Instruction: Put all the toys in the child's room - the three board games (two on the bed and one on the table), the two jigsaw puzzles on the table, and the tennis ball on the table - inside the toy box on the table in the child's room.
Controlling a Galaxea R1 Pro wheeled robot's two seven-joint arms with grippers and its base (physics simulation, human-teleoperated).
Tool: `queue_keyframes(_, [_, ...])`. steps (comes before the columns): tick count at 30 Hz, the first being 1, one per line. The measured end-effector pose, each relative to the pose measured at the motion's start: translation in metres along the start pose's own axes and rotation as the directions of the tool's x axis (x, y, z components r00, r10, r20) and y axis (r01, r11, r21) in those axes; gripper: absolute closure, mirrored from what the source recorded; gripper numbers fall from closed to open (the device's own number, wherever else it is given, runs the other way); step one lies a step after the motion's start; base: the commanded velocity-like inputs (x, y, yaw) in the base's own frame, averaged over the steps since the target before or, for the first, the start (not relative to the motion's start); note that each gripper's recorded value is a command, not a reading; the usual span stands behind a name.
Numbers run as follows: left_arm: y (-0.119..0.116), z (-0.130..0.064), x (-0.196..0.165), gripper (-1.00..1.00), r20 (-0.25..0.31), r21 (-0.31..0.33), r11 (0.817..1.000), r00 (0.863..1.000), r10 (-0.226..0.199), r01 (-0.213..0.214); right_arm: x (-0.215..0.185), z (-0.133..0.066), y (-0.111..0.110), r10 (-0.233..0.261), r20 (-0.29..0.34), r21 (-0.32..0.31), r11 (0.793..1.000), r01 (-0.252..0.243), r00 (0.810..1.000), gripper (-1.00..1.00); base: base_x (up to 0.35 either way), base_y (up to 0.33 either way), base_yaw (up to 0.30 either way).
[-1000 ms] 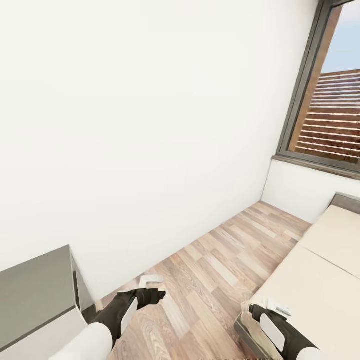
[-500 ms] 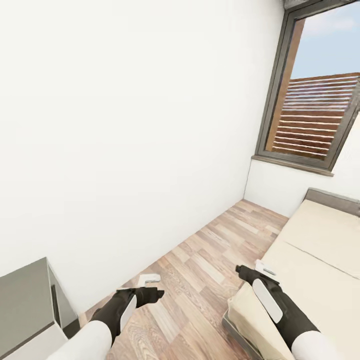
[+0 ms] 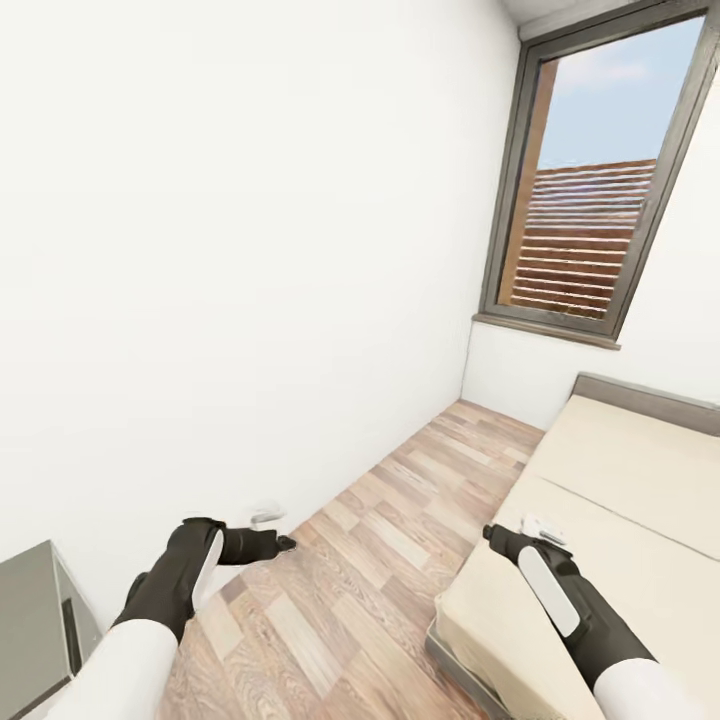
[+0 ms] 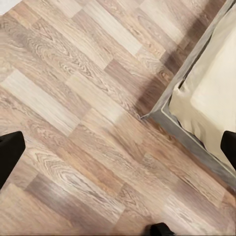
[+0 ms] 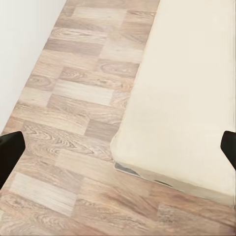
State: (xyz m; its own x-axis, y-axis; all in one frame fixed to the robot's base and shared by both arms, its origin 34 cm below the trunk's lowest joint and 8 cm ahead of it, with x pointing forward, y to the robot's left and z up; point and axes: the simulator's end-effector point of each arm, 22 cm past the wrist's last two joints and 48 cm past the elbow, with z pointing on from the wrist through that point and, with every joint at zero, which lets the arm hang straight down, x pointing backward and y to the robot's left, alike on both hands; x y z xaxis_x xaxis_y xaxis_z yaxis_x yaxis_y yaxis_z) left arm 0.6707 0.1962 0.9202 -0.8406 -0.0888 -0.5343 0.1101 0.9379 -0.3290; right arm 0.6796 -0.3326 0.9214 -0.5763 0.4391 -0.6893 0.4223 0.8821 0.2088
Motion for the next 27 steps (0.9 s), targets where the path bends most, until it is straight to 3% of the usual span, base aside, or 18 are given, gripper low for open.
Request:
queue_keyframes(5, [0.002, -0.029, -0.014, -1.00, -0.012, 0.050, 0.998, 1.000, -0.027, 0.028, 0.000, -0.002, -0.002, -0.011, -0.013, 0.001, 1.000, 0.011, 1.000, -1.00, 0.000, 0.000, -0.177])
queue_keyframes(9, [-0.008, -0.038, -0.013, -1.00, -0.018, 0.100, 0.995, 0.999, -0.029, 0.031, -0.008, -0.008, 0.005, -0.022, -0.008, -0.016, 1.000, 0.022, 1.000, -1.00, 0.000, 0.000, -0.176])
queue_keyframes(14, [-0.002, -0.049, -0.021, -1.00, 0.004, 0.099, 0.995, 1.000, -0.024, 0.024, -0.017, -0.015, 0.011, -0.027, 0.006, -0.031, 0.999, 0.027, 1.000, -1.00, 0.000, 0.000, -0.176])
queue_keyframes(19, [0.018, -0.067, -0.032, -1.00, 0.030, 0.083, 0.996, 0.999, -0.016, 0.014, -0.023, -0.019, 0.014, -0.027, 0.017, -0.039, 0.999, 0.028, 0.999, -1.00, 0.000, 0.000, -0.174])
queue_keyframes(27, [0.000, -0.079, -0.037, -1.00, 0.043, 0.183, 0.983, 0.999, -0.009, 0.001, -0.041, -0.046, 0.028, -0.059, 0.044, -0.097, 0.993, 0.063, 0.997, -1.00, 0.000, 0.000, -0.172])
